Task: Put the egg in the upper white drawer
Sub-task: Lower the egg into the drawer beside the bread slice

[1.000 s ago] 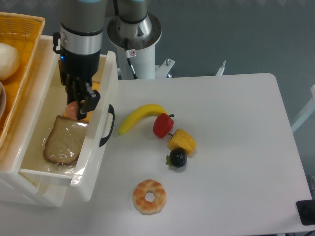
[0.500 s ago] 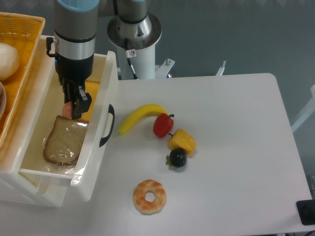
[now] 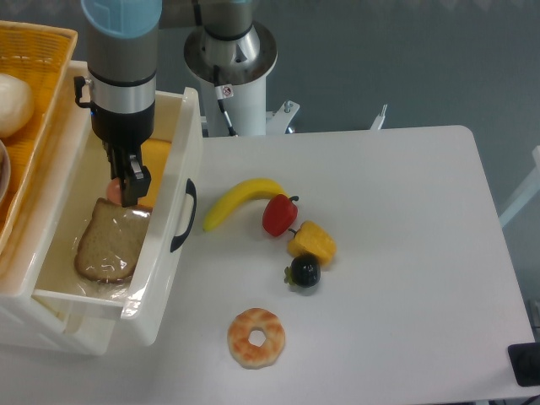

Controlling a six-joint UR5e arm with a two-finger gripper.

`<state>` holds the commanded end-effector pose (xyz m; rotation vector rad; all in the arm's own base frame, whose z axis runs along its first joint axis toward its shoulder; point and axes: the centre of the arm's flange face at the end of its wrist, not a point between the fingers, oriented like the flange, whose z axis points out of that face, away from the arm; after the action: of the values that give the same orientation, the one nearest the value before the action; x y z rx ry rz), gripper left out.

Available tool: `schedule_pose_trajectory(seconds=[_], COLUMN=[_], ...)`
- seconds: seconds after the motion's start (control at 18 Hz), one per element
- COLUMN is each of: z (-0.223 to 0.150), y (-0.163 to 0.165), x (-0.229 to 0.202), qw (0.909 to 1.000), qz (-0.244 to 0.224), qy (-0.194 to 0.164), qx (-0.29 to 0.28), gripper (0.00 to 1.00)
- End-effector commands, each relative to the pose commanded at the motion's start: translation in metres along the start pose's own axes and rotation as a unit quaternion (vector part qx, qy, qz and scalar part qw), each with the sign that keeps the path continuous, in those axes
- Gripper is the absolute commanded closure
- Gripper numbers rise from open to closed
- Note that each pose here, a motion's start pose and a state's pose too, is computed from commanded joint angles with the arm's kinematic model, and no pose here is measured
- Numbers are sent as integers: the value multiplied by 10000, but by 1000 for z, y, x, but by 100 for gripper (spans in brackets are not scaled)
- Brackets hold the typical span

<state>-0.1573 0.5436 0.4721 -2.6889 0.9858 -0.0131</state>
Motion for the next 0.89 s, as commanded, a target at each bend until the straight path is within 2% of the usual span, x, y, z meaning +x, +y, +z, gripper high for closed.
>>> schedule_pose_trajectory(seconds=[0.89], z=[22], y=[-3], x=[5], qw=[9997], qz=[28], qy=[218], qx=[-45], gripper=[66])
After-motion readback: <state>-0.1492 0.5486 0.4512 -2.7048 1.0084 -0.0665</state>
